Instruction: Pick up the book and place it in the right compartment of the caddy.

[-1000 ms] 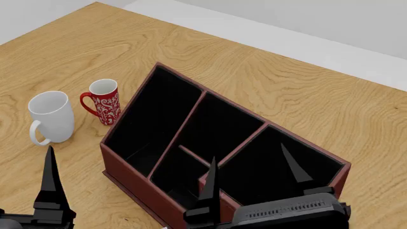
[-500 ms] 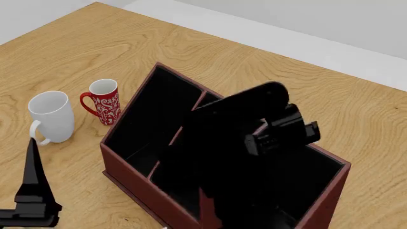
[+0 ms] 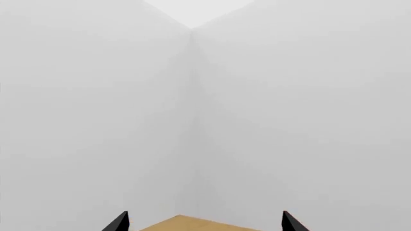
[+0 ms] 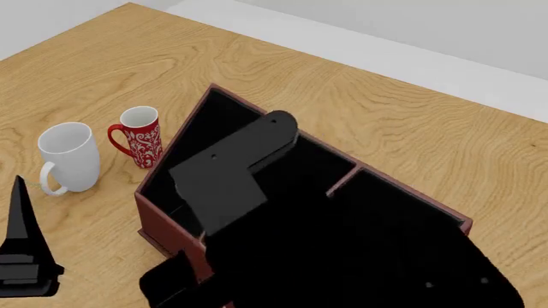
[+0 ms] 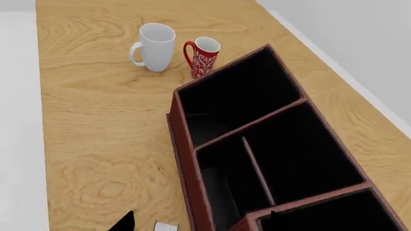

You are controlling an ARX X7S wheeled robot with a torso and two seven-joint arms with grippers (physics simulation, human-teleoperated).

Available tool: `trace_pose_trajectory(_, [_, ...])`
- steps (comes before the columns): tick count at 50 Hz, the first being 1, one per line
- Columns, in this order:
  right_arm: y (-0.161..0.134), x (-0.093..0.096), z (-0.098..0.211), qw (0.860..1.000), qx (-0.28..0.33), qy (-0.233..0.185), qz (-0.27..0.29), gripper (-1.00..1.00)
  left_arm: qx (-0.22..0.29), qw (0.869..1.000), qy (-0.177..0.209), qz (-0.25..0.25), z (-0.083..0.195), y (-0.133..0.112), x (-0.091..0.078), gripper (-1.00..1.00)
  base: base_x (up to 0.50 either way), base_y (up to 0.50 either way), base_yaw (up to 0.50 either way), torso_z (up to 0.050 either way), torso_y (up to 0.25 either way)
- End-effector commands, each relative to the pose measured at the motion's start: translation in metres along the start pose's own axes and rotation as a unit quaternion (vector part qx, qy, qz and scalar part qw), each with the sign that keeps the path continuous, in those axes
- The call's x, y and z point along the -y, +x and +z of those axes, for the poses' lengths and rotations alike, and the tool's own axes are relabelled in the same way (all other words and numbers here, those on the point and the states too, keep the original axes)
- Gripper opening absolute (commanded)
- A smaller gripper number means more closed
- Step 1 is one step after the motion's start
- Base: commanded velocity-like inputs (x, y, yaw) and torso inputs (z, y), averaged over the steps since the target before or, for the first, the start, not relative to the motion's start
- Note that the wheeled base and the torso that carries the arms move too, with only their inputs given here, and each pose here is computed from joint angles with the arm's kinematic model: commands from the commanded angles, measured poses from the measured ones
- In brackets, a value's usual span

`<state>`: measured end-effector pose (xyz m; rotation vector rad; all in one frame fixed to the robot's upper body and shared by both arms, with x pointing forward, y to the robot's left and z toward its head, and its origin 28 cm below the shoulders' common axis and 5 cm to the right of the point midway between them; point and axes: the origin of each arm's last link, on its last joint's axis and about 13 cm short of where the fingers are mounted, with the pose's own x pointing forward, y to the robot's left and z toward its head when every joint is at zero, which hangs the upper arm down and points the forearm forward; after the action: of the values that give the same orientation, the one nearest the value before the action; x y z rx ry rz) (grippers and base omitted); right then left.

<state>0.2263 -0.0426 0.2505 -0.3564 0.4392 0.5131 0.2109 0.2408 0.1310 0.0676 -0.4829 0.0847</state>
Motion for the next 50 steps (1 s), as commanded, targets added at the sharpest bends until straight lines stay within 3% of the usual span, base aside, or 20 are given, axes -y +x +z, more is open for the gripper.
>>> trace_pose_trajectory(1, [-0.007,-0.001,0.004,0.995,-0.071,0.014,0.072,1.00,0.002,1.000,-0.002,0.004,0.000,0.001,-0.002,1.00,0.00,0.00,0.00,0.000,0.000])
trace_pose_trajectory(21, [0.018,-0.012,-0.029,0.983,-0.134,0.036,0.124,1.00,0.005,1.000,-0.005,0.006,0.004,0.000,-0.003,1.00,0.00,0.00,0.00,0.000,0.000])
trace_pose_trajectory(41, [0.058,0.004,-0.046,0.983,-0.130,0.077,0.102,1.00,0.004,1.000,-0.006,0.006,0.003,0.001,-0.003,1.00,0.00,0.00,0.00,0.000,0.000])
trace_pose_trajectory(50, [0.074,0.002,-0.057,0.982,-0.137,0.075,0.102,1.00,0.004,1.000,-0.007,0.006,0.003,0.001,-0.003,1.00,0.00,0.00,0.00,0.000,0.000])
